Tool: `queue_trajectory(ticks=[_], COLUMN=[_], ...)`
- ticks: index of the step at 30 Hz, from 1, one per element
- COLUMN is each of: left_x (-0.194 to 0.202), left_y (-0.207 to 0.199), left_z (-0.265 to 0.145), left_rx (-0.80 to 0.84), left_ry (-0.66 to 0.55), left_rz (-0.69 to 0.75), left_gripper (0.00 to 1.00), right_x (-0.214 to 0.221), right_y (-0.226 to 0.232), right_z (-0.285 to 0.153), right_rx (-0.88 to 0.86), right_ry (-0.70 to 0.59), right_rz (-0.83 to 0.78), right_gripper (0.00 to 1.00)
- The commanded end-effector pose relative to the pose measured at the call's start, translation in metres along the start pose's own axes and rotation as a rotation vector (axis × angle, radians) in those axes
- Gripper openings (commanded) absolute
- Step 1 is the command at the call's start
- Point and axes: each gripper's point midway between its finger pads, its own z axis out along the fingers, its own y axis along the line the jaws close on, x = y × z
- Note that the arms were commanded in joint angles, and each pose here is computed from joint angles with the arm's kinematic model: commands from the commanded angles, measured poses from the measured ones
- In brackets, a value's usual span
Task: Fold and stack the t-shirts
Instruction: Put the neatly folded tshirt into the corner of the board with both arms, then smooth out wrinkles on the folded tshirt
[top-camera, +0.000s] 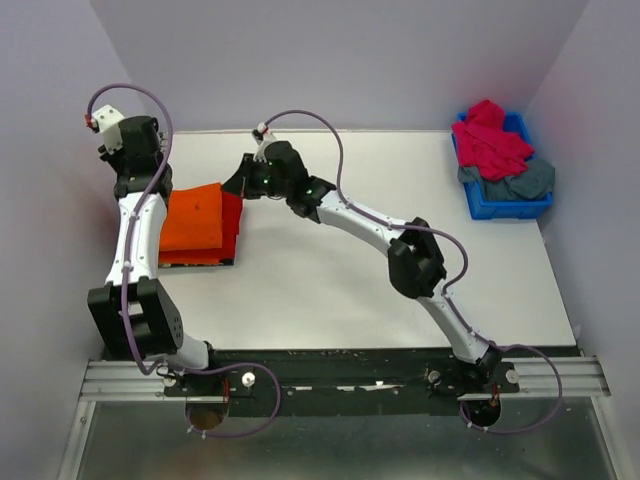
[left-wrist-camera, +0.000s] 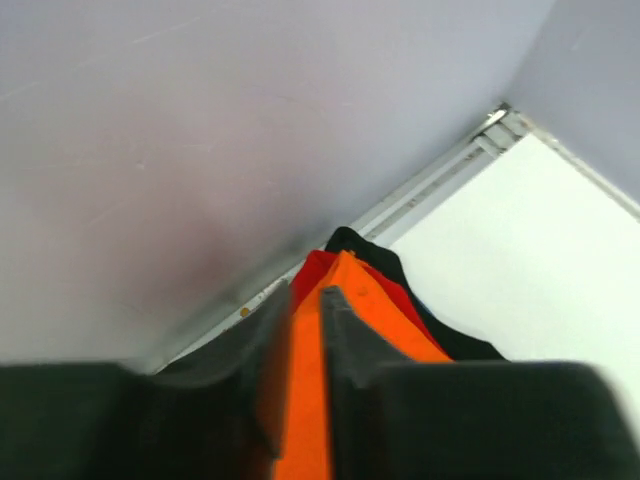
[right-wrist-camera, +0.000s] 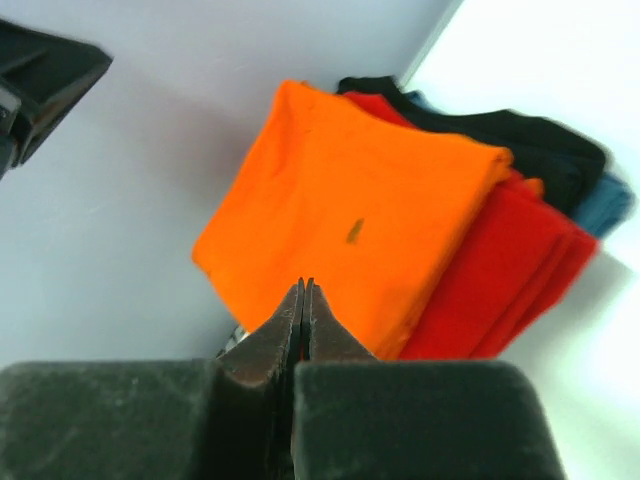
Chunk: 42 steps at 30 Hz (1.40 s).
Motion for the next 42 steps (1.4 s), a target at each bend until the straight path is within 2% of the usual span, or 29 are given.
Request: queue_trajectory(ticks=[1, 3, 4, 12, 15, 17, 21, 25, 29, 32, 35, 42], left_x=[0.013, 0.029, 0.039, 0.131, 0.172, 0.185, 0.145, 0.093, 0.059, 0.068, 0.098, 0.176], left_y=[0.0, -0.001, -0.003, -0.024, -0.023, -0.019, -0.018, -0.013, 0.011, 0.022, 0.026, 0.039], left_z=[-0.014, -0.002, 0.005, 0.047, 0.059, 0.064, 0.059, 0.033, 0.002, -0.021, -0.035, -0.022], left_rx=[0.094, 0.114, 0.133, 0.201, 0.166, 0.139, 0.161, 0.203, 0.147, 0.124, 0.123, 0.053], left_ry=[0.086, 0.144, 0.181, 0.394, 0.489, 0.53, 0.447, 0.344, 0.3, 0.357, 0.433, 0.602], left_rz=[-0.114, -0.141, -0.155, -0.138, -0.097, -0.078, -0.105, -0.151, -0.196, -0.243, -0.285, -0.286], left_gripper=[0.16, 0.03, 0.0, 0.0, 0.0, 0.0, 0.0, 0.0, 0.0, 0.0, 0.0, 0.0], right_x=[0.039, 0.056, 0.066, 0.138, 0.162, 0.165, 0.148, 0.109, 0.08, 0.065, 0.061, 0.05], right_y=[0.048, 0.056, 0.058, 0.014, -0.006, -0.008, -0.001, 0.027, 0.045, 0.048, 0.04, -0.01], right_z=[-0.002, 0.002, 0.004, 0.031, 0.036, 0.034, 0.023, 0.01, 0.004, 0.012, 0.026, 0.057], right_rx=[-0.115, -0.145, -0.161, -0.147, -0.105, -0.109, -0.089, -0.118, -0.137, -0.132, -0.104, 0.052], right_ry=[0.095, 0.129, 0.149, 0.277, 0.314, 0.309, 0.277, 0.208, 0.141, 0.097, 0.058, -0.087], right_rz=[-0.004, 0.018, 0.035, 0.275, 0.344, 0.341, 0.261, 0.165, 0.091, 0.068, 0.109, 0.335], right_gripper=[0.01, 0.01, 0.01, 0.01, 0.01, 0.01, 0.01, 0.01, 0.01, 0.01, 0.01, 0.01])
